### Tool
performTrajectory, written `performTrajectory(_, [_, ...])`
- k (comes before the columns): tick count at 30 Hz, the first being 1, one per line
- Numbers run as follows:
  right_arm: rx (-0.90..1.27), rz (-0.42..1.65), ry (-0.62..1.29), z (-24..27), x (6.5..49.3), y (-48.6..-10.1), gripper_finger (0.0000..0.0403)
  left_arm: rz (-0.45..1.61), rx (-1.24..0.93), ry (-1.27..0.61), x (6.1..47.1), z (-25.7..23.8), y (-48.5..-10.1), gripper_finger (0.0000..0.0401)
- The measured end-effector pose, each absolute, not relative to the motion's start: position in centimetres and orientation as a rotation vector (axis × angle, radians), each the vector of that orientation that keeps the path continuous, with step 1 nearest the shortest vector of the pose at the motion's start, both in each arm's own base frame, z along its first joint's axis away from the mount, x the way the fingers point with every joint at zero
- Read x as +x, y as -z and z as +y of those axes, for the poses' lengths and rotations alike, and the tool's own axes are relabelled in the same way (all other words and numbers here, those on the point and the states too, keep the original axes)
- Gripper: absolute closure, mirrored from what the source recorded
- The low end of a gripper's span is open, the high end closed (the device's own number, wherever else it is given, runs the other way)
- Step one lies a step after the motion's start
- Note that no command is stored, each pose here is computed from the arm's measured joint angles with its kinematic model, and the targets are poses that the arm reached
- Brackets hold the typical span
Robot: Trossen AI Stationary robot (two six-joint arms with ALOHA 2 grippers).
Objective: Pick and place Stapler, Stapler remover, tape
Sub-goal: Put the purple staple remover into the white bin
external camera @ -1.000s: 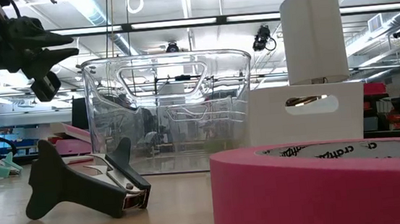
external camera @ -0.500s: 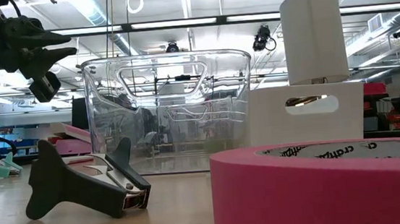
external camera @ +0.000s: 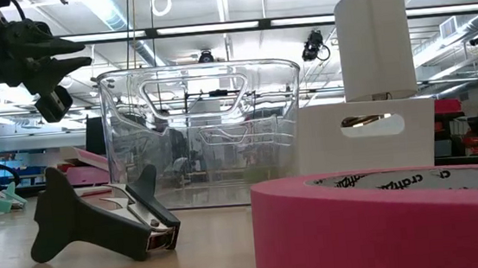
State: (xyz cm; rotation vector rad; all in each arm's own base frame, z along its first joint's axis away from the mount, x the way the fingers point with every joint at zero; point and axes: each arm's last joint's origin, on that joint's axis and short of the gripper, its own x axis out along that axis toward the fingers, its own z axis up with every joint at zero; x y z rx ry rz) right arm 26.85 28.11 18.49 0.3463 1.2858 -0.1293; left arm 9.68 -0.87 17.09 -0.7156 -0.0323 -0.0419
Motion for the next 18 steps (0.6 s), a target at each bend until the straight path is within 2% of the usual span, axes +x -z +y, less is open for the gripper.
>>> performTrajectory(7, [0.281,1.288,0.080,28.13,26.82,-18.49,0.0134,-0.028,-0.715,0.041,9.68,-0.87,-17.06,0.0323])
performTrajectory(18, [0.282,1.304,0.064,28.25,26.70,-18.47,0.0141,-0.026,-0.715,0.041,9.68,-0.87,-17.05,0.0323])
